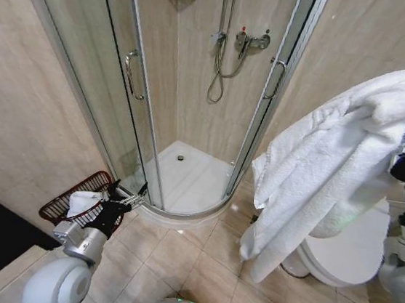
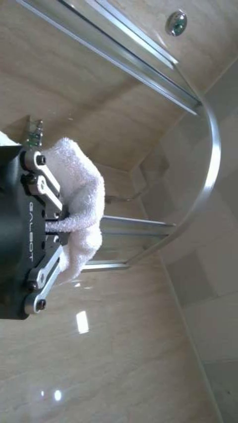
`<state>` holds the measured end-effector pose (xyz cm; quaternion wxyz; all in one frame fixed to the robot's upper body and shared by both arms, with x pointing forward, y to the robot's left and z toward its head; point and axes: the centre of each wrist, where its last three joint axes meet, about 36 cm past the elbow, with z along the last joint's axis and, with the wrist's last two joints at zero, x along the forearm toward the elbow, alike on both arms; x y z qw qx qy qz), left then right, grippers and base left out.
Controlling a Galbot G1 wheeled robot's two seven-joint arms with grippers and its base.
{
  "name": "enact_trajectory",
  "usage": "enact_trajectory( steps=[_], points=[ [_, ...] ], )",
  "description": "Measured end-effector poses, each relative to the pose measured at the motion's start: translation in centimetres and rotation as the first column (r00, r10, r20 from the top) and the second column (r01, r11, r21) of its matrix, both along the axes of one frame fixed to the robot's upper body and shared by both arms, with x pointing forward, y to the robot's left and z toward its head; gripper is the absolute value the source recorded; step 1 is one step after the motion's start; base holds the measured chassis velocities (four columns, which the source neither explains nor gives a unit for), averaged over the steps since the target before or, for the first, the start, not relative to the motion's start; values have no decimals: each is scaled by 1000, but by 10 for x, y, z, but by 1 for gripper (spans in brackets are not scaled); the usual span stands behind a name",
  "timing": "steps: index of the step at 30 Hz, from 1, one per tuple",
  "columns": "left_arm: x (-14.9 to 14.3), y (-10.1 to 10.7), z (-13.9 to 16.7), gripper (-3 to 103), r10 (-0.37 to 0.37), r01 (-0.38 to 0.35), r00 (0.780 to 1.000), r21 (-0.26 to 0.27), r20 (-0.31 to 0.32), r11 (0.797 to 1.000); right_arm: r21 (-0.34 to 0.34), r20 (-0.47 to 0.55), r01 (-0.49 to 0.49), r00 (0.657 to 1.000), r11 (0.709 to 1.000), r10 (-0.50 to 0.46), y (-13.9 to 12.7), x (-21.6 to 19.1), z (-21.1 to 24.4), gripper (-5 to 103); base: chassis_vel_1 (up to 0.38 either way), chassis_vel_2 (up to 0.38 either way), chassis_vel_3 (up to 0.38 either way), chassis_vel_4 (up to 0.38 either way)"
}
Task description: Discard the used towel into the hamper.
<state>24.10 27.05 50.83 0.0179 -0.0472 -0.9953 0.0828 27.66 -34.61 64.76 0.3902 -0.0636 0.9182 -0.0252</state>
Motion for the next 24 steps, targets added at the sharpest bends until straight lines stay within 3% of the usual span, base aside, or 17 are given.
enact_trajectory(
  steps=[24],
  points=[
    [0,0,0,100,0,0,1000,0,0,1000,-3,2,-4,1000,1000,4,0,1,2,8,0,0,0,0]
  ],
)
